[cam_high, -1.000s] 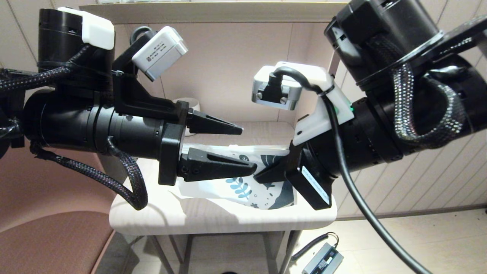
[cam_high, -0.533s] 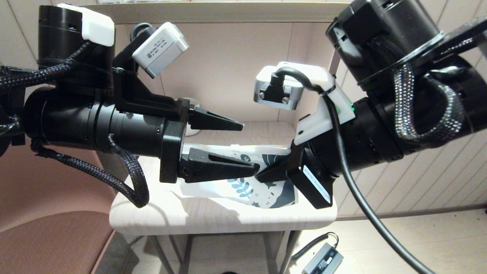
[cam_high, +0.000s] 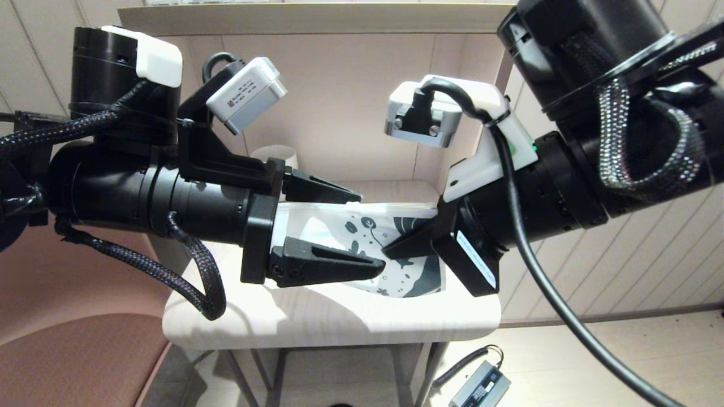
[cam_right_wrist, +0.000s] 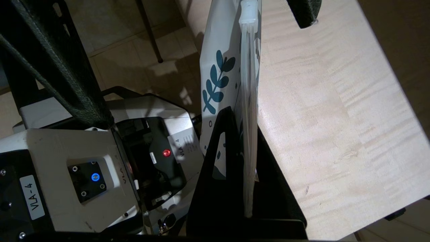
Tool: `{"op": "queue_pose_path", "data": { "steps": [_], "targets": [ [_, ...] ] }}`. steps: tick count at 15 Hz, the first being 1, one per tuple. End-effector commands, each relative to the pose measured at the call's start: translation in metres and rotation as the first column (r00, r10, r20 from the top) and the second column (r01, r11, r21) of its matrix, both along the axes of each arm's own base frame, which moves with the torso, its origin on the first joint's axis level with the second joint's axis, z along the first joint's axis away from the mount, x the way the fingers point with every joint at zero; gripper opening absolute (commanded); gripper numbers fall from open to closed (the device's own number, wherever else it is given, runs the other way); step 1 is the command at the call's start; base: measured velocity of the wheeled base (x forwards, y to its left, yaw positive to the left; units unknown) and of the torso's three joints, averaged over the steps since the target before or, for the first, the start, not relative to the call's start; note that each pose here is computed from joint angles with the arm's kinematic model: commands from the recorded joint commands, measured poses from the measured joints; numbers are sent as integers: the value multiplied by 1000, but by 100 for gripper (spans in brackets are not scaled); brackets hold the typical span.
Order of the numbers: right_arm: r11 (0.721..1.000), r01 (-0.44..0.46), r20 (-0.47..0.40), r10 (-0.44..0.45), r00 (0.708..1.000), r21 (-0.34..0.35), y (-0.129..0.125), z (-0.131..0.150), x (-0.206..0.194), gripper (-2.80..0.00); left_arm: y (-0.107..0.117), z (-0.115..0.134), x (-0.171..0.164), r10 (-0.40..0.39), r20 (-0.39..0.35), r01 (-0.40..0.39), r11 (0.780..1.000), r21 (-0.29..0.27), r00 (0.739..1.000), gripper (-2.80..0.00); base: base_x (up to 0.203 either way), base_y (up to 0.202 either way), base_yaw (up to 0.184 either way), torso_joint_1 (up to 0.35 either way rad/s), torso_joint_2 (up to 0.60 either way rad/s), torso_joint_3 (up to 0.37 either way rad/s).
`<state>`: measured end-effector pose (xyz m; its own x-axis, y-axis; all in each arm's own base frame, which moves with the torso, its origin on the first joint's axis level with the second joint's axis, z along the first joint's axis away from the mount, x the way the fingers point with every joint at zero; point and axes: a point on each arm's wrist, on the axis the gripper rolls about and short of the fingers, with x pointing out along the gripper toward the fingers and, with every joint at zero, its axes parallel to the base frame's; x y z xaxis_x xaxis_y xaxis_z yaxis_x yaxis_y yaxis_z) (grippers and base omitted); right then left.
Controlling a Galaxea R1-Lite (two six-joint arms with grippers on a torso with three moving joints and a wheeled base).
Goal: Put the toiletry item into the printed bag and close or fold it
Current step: Open the storage bag
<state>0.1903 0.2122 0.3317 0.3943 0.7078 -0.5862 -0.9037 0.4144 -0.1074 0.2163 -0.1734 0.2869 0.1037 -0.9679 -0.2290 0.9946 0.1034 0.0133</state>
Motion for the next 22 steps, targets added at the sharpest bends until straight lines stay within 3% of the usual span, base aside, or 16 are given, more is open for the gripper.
{"op": "queue_pose_path", "data": {
  "steps": [1, 8, 9, 22],
  "targets": [
    [1000, -6, -2, 6, 1000, -3, 1, 0, -1, -280, 0, 3, 0, -5, 10, 5, 1000, -8, 1000, 0, 0, 0, 0, 0, 0, 0],
    [1000, -7, 5, 7, 1000, 5, 4, 2, 1, -280, -1, 6, 1, -6, 18, 6, 1000, -12, 1000, 0, 0, 0, 0, 0, 0, 0],
    [1000, -7, 7, 7, 1000, 6, 4, 2, 2, -280, -1, 5, 1, -6, 15, 6, 1000, -11, 1000, -280, 0, 0, 0, 0, 0, 0],
    [1000, -5, 5, 4, 1000, 4, 5, 1, 4, -280, -1, -6, 1, -13, 1, 13, 1000, 12, 1000, -280, 0, 0, 0, 0, 0, 0]
  ]
}}
